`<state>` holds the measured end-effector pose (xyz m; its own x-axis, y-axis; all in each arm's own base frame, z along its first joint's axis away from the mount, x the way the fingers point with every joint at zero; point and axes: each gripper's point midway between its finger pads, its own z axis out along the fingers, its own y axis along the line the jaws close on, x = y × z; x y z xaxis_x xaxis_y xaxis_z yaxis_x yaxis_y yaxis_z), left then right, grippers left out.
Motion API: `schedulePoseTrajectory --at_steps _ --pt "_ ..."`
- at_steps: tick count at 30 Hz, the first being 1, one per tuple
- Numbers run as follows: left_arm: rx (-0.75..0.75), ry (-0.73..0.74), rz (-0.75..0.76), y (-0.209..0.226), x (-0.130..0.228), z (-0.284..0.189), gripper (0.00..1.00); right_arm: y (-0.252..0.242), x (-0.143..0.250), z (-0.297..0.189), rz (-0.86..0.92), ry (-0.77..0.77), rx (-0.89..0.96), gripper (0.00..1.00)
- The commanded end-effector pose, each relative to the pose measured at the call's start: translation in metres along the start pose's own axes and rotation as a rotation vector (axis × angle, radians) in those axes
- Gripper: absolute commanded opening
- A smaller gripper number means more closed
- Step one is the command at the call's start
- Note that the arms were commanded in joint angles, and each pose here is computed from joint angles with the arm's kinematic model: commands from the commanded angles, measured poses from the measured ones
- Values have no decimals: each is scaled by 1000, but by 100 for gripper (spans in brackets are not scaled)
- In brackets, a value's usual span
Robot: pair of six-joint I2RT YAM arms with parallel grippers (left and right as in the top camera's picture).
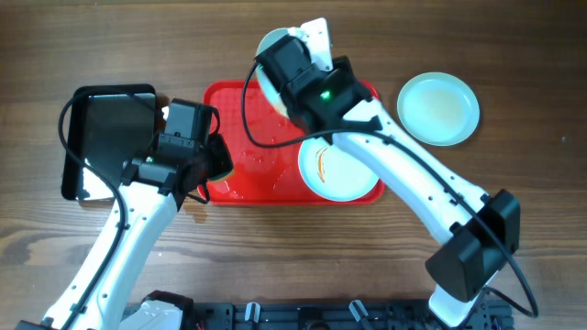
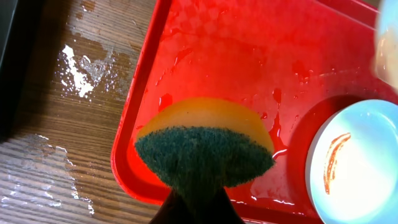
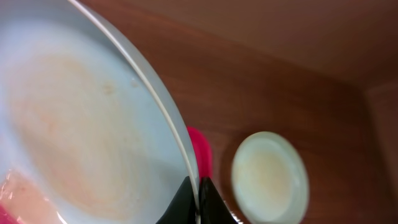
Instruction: Clean dirty plates on tray and stack at the side
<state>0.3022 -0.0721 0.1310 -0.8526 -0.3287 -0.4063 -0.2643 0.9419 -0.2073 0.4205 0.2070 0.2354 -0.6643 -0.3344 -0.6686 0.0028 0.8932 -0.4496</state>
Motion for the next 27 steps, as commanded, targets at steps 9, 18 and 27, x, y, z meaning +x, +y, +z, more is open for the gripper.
schedulePoseTrajectory --at_steps 9,18,27 --pt "7 20 -11 -2 3 3 4 -56 -36 -57 -6 -228 442 4" --pt "7 20 -11 -2 3 4 4 -33 -43 -76 -93 -267 409 4" --pt "7 20 -10 -2 3 4 4 -19 -37 -68 -97 -248 332 4"
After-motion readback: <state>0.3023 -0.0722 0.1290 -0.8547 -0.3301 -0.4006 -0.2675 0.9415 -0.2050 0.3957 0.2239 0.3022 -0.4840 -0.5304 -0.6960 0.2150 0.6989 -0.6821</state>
